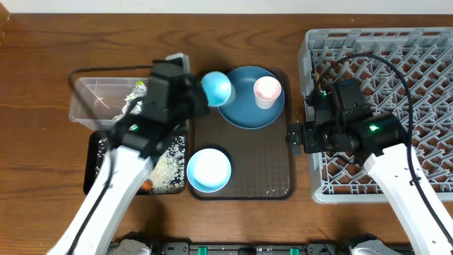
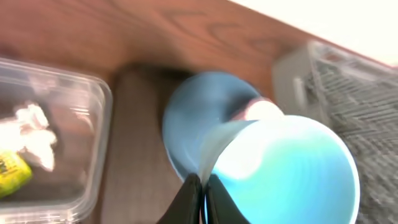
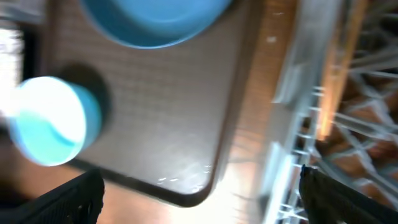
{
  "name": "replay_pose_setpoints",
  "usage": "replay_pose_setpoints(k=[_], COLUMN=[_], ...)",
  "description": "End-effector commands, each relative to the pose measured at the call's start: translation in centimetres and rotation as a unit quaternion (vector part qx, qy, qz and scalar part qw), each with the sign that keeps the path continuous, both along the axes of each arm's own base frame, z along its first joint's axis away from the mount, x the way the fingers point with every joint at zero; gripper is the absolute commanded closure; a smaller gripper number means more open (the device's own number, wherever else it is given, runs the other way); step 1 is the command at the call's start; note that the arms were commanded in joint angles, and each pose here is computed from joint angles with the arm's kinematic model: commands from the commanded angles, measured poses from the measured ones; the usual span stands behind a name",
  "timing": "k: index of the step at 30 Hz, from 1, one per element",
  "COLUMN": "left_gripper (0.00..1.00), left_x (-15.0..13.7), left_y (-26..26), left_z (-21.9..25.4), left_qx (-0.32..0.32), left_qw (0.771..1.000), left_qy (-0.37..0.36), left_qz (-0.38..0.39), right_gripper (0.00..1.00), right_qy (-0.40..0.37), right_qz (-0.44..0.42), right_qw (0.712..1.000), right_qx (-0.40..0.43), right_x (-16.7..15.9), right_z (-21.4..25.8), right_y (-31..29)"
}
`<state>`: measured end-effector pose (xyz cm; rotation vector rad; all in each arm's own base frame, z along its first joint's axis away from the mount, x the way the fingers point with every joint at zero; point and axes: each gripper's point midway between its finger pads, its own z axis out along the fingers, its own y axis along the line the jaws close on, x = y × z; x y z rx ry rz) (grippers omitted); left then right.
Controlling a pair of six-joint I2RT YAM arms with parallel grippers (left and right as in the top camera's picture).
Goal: Sort waste into correct bins and load items into the dishwasher rack
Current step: 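Lift the blue cup with the left gripper toward the right gripper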
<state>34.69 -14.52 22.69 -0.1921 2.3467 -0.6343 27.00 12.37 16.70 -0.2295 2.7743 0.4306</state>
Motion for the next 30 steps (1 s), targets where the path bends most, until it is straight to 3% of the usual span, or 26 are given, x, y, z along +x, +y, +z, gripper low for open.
replay_pose_setpoints(k=[1,5,9,14,30], left_gripper=[0.94,0.94,0.94,0.94,0.94], left_x=[-3.9,-7.5,-8.5,-9.6,-10.9], left_y=[-3.3,-5.1,-5.9,-7.3,-9.2], left_z=[3.7,7.1,8.5,10.0,10.9], left_qx=[-0.119,-0.246,-0.307,-0.359,-0.363], left_qw=[0.985,0.942,0.911,0.870,0.853], left_qy=[0.013,0.047,0.075,0.101,0.103], left_qz=[-0.128,-0.225,-0.266,-0.324,-0.361], right_gripper=[0.01,0.01,0.01,0.01,0.01], right_qy=[-0.027,-0.105,-0.185,-0.203,-0.208], right_qz=[0.085,0.204,0.280,0.280,0.326], right_qw=[0.988,0.930,0.855,0.850,0.831], right_qx=[0.127,0.288,0.396,0.398,0.400], right_x=[-1.3,-3.5,-5.8,-5.5,-6.3], right_z=[3.9,10.3,15.7,16.1,16.3], right_y=[2.9,4.9,5.1,4.6,6.4])
